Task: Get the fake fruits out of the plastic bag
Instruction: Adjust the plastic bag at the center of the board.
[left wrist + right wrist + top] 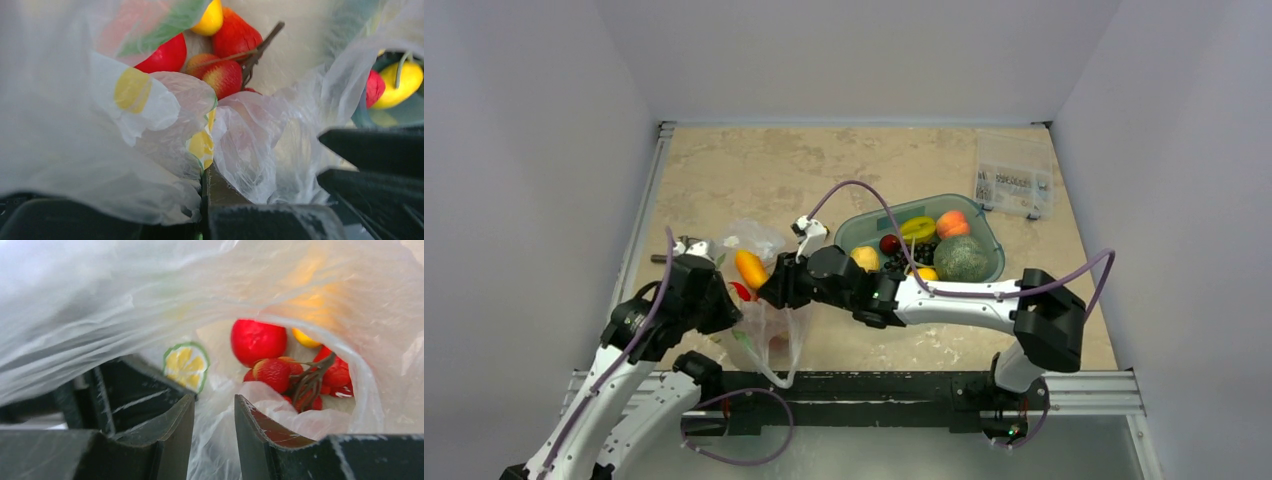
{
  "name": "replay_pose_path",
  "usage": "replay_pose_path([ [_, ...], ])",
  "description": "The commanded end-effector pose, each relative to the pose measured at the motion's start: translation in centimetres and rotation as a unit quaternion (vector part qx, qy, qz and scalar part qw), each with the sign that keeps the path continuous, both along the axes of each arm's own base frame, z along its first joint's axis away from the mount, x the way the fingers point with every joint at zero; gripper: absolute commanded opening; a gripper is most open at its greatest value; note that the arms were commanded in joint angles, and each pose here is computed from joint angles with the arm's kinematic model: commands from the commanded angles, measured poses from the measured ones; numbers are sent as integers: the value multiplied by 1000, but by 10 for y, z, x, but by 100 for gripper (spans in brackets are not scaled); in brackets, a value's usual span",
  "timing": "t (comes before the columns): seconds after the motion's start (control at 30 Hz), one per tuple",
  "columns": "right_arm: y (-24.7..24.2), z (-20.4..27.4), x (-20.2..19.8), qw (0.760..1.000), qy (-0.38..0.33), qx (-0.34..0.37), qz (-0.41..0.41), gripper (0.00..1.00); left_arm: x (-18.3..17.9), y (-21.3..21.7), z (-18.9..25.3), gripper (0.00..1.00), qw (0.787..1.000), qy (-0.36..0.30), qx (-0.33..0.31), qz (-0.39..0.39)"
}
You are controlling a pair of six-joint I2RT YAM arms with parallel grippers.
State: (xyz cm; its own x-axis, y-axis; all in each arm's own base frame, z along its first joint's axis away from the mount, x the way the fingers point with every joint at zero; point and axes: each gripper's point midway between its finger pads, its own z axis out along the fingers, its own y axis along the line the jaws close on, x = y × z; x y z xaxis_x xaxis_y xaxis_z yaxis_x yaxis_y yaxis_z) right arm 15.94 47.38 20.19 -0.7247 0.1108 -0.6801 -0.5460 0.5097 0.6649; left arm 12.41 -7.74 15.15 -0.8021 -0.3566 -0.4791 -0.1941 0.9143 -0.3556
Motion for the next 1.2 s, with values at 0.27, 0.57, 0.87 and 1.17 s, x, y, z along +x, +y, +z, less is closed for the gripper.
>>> replay_pose_path([
  [0.27,-32,-60,56,984,31,-110,-135,50,-11,-35,16,0,988,8,-39,-149],
  [0.57,1,-67,64,990,-31,-122,-65,69,-12,-36,16,0,987,13,-42,-153],
  [0.87,19,-64,74,990,-61,-115,-55,70,-14,-39,16,0,986,13,-50,-160],
  [1.17,4,-4,65,992,-83,-86,-42,79,-3,-52,40,0,977,-41,-72,-198],
])
